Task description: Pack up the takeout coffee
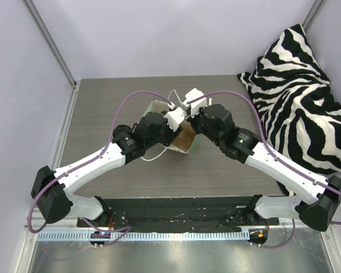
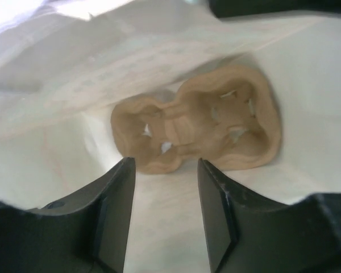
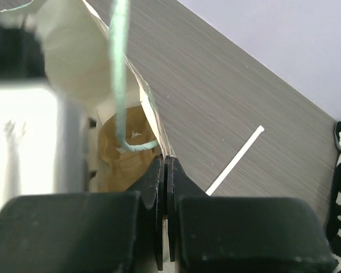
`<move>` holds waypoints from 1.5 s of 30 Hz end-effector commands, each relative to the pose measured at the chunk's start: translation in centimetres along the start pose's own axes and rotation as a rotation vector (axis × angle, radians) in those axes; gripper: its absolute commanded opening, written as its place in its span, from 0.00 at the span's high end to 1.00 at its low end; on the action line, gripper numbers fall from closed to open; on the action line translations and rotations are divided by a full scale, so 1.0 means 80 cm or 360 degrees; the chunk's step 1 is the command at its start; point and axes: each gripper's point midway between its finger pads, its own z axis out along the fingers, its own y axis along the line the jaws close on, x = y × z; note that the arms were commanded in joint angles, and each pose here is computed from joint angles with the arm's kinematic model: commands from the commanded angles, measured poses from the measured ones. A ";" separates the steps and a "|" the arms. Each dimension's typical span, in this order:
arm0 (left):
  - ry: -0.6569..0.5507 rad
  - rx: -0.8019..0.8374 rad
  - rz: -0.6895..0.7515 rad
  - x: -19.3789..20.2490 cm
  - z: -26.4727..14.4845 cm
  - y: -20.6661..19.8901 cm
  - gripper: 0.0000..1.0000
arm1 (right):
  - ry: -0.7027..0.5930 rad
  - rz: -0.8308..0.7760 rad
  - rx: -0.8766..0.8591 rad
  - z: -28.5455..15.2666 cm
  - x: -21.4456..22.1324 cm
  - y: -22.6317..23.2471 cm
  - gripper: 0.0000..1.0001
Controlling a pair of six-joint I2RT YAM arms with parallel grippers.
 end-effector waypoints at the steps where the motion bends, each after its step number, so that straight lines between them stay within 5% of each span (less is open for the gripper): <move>1: -0.0250 -0.0057 0.0153 -0.055 -0.011 -0.009 0.48 | -0.0114 0.0072 0.0123 -0.004 -0.035 -0.018 0.99; 6: -0.0035 -0.0196 -0.0035 -0.006 0.011 0.011 0.50 | -0.0148 0.0138 0.0110 -0.008 -0.043 -0.018 0.99; 12: -0.0049 -0.0141 -0.0342 0.021 0.026 0.024 0.50 | -0.0185 0.0253 0.0028 -0.018 -0.047 -0.006 0.99; 18: -0.0056 -0.0051 -0.0448 0.027 0.049 0.014 0.30 | -0.0183 0.0312 -0.0020 -0.018 -0.044 0.002 0.99; 22: -0.0083 0.0071 -0.0485 0.028 0.058 0.004 0.28 | -0.0149 0.0349 -0.0013 -0.014 -0.038 0.002 0.99; 32: -0.0139 0.0234 -0.0520 0.019 0.051 -0.019 0.31 | -0.0099 0.0442 -0.0006 -0.011 -0.033 0.006 0.99; 37: -0.0239 0.0313 -0.0365 0.008 0.025 -0.033 0.41 | -0.0066 0.0444 0.0037 -0.009 -0.026 0.002 0.99; 45: -0.0007 0.0185 -0.0341 0.059 0.049 -0.027 0.51 | -0.0090 0.0555 0.0036 -0.006 -0.036 -0.005 0.99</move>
